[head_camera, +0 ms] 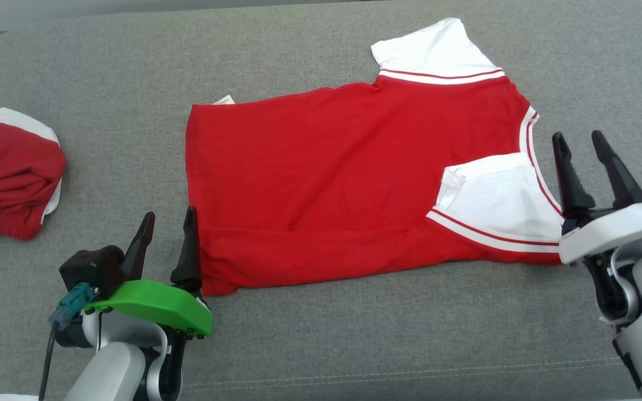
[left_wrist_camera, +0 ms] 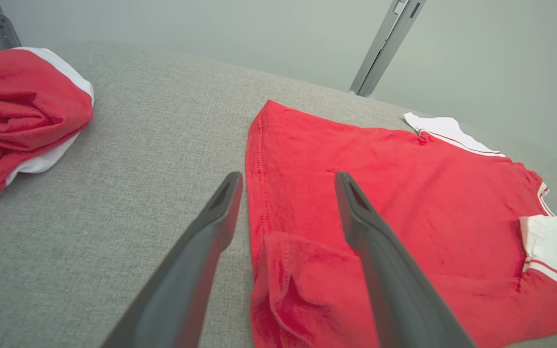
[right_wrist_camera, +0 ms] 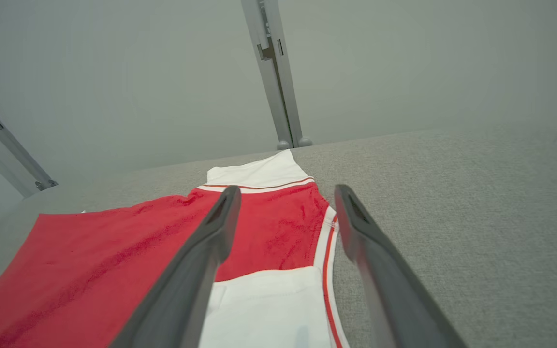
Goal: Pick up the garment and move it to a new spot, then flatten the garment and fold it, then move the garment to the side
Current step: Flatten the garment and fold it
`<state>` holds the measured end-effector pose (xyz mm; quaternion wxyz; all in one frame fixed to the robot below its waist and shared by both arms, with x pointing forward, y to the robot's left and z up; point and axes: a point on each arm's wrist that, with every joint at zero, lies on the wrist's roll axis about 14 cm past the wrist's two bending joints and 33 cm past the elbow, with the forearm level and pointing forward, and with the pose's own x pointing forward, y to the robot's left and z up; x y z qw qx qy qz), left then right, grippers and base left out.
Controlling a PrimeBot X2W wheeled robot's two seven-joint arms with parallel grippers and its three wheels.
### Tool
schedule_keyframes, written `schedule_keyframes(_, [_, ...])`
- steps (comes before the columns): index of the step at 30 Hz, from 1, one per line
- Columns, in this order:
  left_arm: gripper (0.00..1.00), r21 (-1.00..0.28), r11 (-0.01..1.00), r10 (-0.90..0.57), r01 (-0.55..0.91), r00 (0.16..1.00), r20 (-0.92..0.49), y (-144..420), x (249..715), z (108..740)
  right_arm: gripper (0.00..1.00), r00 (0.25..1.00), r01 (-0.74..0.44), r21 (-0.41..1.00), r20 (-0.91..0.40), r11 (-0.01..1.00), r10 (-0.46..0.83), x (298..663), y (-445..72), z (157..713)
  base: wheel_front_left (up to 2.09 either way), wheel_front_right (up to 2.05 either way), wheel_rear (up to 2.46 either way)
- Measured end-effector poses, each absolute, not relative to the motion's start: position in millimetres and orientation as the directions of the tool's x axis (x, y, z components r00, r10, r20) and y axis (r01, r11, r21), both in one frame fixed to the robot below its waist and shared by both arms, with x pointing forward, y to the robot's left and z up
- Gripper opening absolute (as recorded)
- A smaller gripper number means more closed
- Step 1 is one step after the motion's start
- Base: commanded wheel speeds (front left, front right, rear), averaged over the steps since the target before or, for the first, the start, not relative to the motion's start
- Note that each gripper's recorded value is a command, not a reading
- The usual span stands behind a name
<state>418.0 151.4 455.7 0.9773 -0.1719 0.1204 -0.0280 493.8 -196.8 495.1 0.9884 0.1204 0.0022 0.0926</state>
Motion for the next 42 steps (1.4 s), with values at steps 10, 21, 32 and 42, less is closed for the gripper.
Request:
schedule_keyframes(10, [1.0,-0.272,0.961,-0.063,0.043,0.996,-0.065,152,418,488,1.0,0.984,-0.169,0.156,0.076,0.973,0.158,427,-180,503,0.0,0.0,0.0])
schedule_keyframes(21, [1.0,-0.124,0.991,-0.06,0.049,0.994,-0.088,152,387,473,1.0,0.986,-0.165,0.11,0.018,0.98,0.164,377,-171,486,0.0,0.0,0.0])
schedule_keyframes(32, [1.0,-0.104,0.993,-0.066,0.054,0.991,-0.113,153,367,466,1.0,0.982,-0.185,0.129,0.001,0.974,0.187,363,-159,485,0.0,0.0,0.0])
schedule_keyframes(42, [1.0,-0.163,0.977,-0.182,0.139,0.941,-0.284,122,369,426,1.0,0.983,-0.134,0.098,-0.116,0.986,0.145,380,-188,453,0.0,0.0,0.0])
